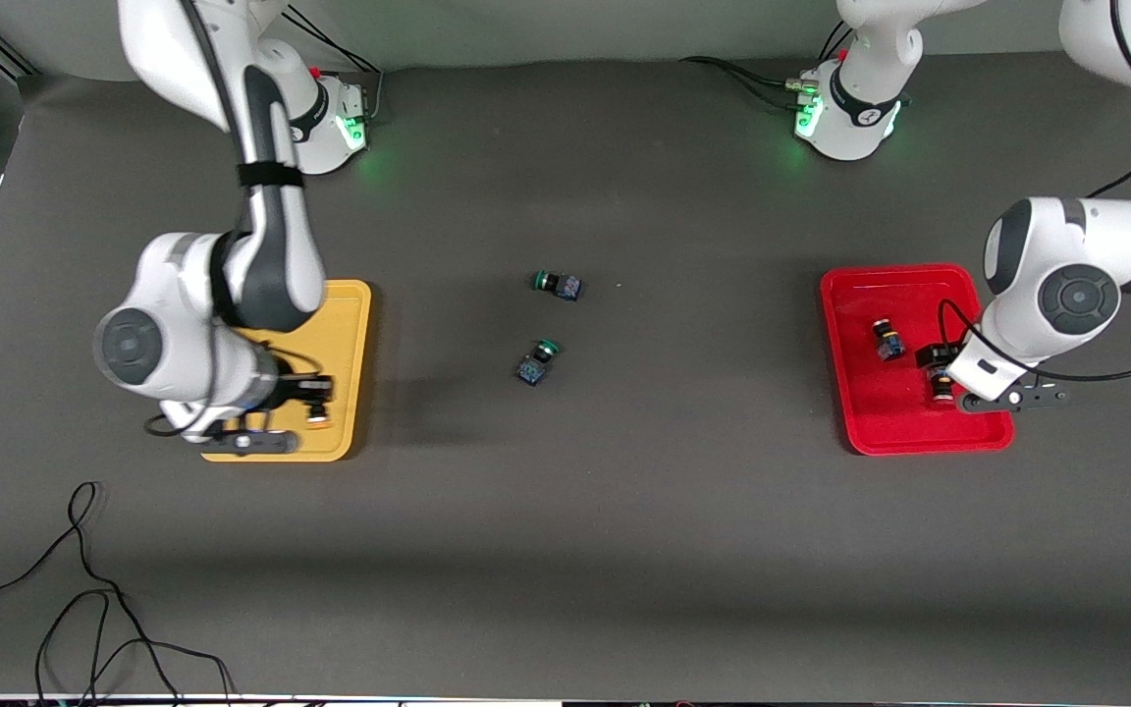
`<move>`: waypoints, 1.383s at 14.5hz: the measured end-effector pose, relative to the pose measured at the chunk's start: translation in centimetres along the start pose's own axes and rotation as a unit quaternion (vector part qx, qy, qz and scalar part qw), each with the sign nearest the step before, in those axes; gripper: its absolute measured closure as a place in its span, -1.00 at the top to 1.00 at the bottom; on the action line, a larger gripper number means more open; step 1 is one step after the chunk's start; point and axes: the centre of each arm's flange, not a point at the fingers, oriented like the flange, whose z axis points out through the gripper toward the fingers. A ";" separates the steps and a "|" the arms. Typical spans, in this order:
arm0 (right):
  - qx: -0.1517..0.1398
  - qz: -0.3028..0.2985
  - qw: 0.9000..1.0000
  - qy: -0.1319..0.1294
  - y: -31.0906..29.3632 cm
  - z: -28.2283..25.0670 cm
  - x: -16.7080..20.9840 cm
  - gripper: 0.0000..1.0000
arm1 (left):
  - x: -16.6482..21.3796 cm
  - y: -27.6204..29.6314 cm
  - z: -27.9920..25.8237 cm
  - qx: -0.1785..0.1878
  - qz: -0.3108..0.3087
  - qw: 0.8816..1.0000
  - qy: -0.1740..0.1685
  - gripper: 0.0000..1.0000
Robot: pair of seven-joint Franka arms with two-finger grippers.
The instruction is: Place red and yellow buttons in trays
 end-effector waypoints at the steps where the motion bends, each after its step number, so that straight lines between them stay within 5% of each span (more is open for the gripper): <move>1: -0.004 0.003 1.000 0.003 2.5 1.2 0.1 -0.18 | -0.4 0.4 -2.1 -0.002 -0.002 1.000 0.006 0.98; 4: -0.005 0.008 1.000 0.006 7.7 6.1 -0.7 -0.18 | -2.3 0.9 -7.9 -0.001 -0.009 1.000 0.024 0.99; 10: 0.004 -0.012 1.000 -0.019 4.3 12.0 -1.9 -0.17 | -3.4 -1.2 -17.4 -0.024 0.005 1.000 0.016 0.99; 16: 0.027 -0.007 1.000 -0.002 4.9 6.7 -0.3 0.92 | -3.0 -2.6 -20.7 -0.027 0.041 0.998 0.036 0.99; 20: 0.023 -0.004 0.999 0.029 5.2 -4.2 0.0 1.00 | -3.5 -3.2 -22.3 -0.025 0.047 0.997 0.047 0.99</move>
